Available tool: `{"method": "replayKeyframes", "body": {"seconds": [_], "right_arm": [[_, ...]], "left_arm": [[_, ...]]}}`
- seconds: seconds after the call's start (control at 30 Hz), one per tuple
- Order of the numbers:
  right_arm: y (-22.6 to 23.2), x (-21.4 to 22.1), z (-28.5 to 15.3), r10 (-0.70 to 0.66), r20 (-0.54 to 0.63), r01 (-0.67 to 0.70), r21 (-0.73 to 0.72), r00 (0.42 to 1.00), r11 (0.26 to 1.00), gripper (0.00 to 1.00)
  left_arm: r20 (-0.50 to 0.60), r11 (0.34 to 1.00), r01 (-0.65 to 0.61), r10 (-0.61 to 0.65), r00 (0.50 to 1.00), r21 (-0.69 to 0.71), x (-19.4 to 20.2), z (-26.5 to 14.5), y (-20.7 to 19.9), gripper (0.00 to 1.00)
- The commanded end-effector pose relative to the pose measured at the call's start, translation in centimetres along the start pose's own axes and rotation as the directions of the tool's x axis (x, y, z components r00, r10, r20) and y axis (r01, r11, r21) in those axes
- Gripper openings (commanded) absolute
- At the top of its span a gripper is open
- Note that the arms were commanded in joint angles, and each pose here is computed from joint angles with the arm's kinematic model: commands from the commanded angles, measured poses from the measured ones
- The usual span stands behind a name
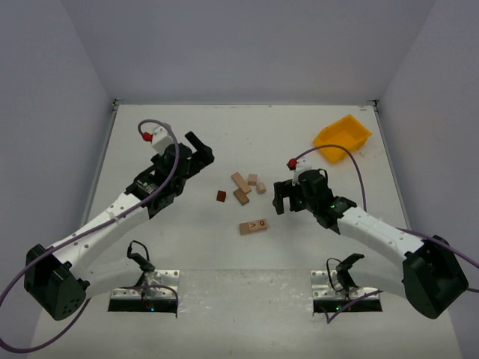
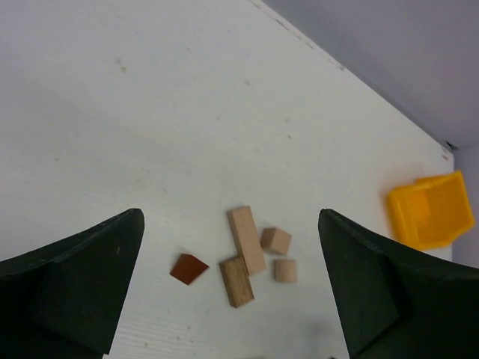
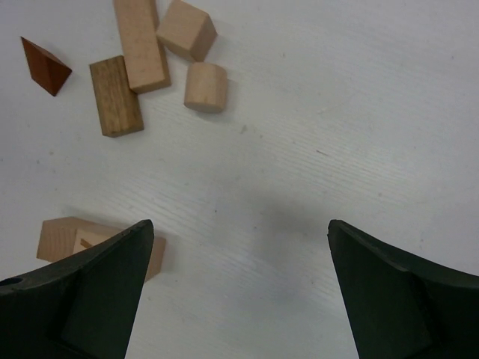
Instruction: Build the wood block tower
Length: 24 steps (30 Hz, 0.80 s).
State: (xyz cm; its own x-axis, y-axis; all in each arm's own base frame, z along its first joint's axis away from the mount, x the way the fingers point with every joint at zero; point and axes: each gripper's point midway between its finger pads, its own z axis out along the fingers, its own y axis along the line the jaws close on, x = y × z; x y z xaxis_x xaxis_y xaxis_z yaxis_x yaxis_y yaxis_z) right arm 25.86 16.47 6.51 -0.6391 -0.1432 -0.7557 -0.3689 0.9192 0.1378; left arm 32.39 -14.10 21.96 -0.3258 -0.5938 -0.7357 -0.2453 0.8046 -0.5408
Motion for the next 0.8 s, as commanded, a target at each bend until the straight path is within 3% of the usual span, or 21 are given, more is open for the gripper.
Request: {"method": "replayKeyframes", "body": {"seconds": [0.0, 0.2, 0.27, 0.4, 0.53, 0.77], "right_arm": [[3.8, -6.0, 0.4, -0.095, 0.11, 0.109, -0.127, 0.989, 0.986, 0.99], [9.2, -10.1, 4.0, -0.304, 0.085, 0.315, -0.197, 0.949, 0.928, 0.99], [10.2, -9.1, 5.9, -0.349, 0.029, 0.347, -0.206, 0.937, 0.915, 0.99], [11.5, -8.9, 10.3, -0.355, -0.084, 0.333, -0.202, 0.931, 0.921, 0.99], [11.9, -10.7, 14.1, -0.36, -0.127, 0.341, -0.15, 0.924, 0.928, 0.99], [10.7, -8.8, 17.0, -0.37, -0.227, 0.361, -0.083, 0.901, 0.929, 0.96]], "left_arm": [[0.125, 0.998, -0.035, 0.041, 0.991, -0.047, -4.0, 0.4, 1.1, 1.0], [0.119, 0.995, -0.035, 0.046, 0.992, -0.09, -3.5, 2.2, 5.3, 1.0], [0.103, 0.996, -0.021, 0.03, 0.994, -0.087, -3.6, 2.9, 6.5, 1.0], [0.056, 0.995, -0.032, 0.038, 0.998, -0.096, -3.0, 4.1, 8.9, 1.0], [0.051, 0.989, -0.037, 0.045, 0.998, -0.142, -2.9, 4.3, 10.2, 1.0], [0.071, 0.991, -0.027, 0.037, 0.997, -0.128, -3.0, 4.2, 10.2, 1.0]]}}
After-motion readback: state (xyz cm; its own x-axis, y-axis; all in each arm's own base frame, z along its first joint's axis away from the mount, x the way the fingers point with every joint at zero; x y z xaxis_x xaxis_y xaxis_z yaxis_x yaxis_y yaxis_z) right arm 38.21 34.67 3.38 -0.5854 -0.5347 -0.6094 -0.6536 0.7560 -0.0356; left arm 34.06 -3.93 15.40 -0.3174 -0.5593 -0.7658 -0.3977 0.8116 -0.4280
